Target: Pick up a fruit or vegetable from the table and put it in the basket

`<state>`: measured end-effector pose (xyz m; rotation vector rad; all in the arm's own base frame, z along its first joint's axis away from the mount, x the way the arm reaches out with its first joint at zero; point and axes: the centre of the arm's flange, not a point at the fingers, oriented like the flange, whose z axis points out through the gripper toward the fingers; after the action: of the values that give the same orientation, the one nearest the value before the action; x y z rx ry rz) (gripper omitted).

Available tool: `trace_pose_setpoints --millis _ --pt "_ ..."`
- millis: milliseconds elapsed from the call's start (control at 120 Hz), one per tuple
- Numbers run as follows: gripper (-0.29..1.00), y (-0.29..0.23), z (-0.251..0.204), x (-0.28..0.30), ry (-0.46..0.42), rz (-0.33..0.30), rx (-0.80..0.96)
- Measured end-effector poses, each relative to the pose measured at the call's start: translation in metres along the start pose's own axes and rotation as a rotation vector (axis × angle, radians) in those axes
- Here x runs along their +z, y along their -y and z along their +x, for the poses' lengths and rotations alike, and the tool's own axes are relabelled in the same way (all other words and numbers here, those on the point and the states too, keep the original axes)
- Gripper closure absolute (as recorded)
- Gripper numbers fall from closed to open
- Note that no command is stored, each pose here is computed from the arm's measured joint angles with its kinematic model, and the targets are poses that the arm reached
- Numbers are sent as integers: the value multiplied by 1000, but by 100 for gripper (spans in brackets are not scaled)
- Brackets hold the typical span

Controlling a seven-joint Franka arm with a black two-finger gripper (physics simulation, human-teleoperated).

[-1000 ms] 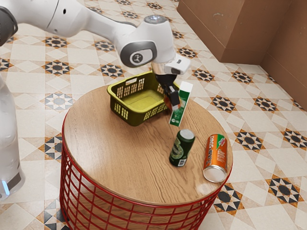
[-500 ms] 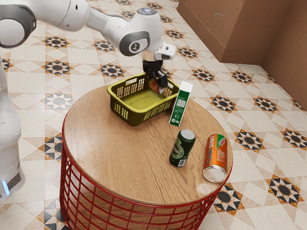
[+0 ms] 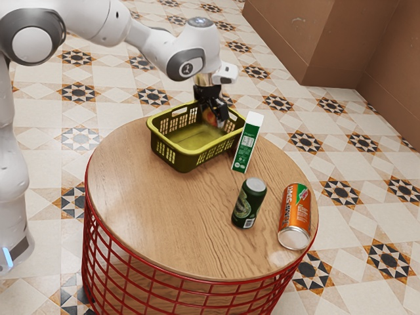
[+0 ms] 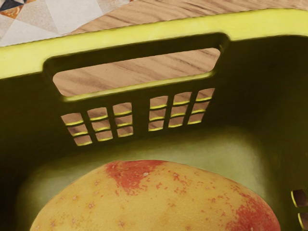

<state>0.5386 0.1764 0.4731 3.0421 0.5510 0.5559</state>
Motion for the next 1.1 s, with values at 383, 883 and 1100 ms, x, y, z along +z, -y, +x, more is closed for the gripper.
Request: trace_pose_setpoints --millis 383,883,1100 --pt "8 -17 -1 13 33 -8 36" --pt "9 -14 -6 -5 88 -6 33" --pt "10 -10 -6 -1 108 9 39"
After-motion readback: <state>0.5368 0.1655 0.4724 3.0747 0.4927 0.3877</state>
